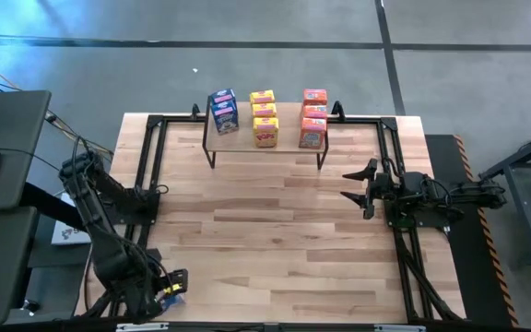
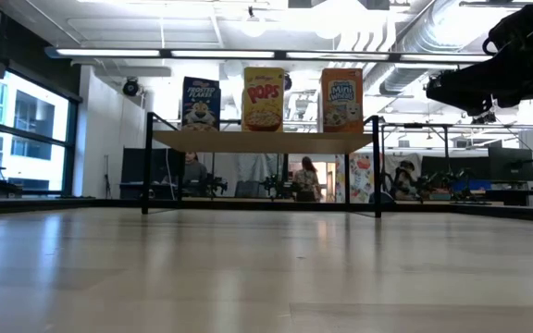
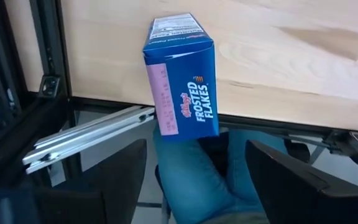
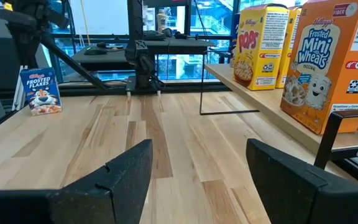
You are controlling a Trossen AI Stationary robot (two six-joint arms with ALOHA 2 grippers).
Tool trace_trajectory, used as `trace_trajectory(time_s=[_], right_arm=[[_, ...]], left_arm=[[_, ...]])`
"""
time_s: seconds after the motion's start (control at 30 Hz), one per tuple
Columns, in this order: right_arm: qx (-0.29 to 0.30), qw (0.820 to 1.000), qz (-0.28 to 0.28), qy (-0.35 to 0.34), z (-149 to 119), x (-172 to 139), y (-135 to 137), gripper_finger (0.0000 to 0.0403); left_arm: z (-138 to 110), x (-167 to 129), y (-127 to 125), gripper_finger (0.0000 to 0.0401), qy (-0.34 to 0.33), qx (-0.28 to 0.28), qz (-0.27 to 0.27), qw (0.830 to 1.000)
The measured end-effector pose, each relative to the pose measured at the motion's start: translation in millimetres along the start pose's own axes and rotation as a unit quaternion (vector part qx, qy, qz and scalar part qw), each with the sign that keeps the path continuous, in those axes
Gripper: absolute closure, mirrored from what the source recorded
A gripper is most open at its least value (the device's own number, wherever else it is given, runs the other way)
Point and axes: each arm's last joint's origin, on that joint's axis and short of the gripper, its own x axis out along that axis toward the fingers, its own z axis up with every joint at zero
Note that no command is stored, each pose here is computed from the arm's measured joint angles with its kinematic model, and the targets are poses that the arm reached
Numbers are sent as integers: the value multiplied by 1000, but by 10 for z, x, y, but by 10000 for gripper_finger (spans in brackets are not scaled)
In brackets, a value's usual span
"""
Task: Stack cereal on shelf
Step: Put the blue cereal box and aligned with the other blue cereal boxes on the shelf
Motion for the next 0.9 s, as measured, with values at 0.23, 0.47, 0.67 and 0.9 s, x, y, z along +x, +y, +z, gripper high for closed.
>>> trace_trajectory(time_s=[0.23,0.47,0.67,0.9], right_arm=[[0,1000,0,1,-1,0,0,151],[0,1000,0,1,-2,0,0,151],[0,1000,0,1,-1,0,0,151],[0,1000,0,1,-1,0,0,151]], left_arm=[[-71,199,-35,118,-21,-1,8,1000],[-103,350,-54,113,-44,-24,17,999],[-107,449,-52,113,-65,-29,34,997],[-109,580,-56,114,-93,-1,49,994]])
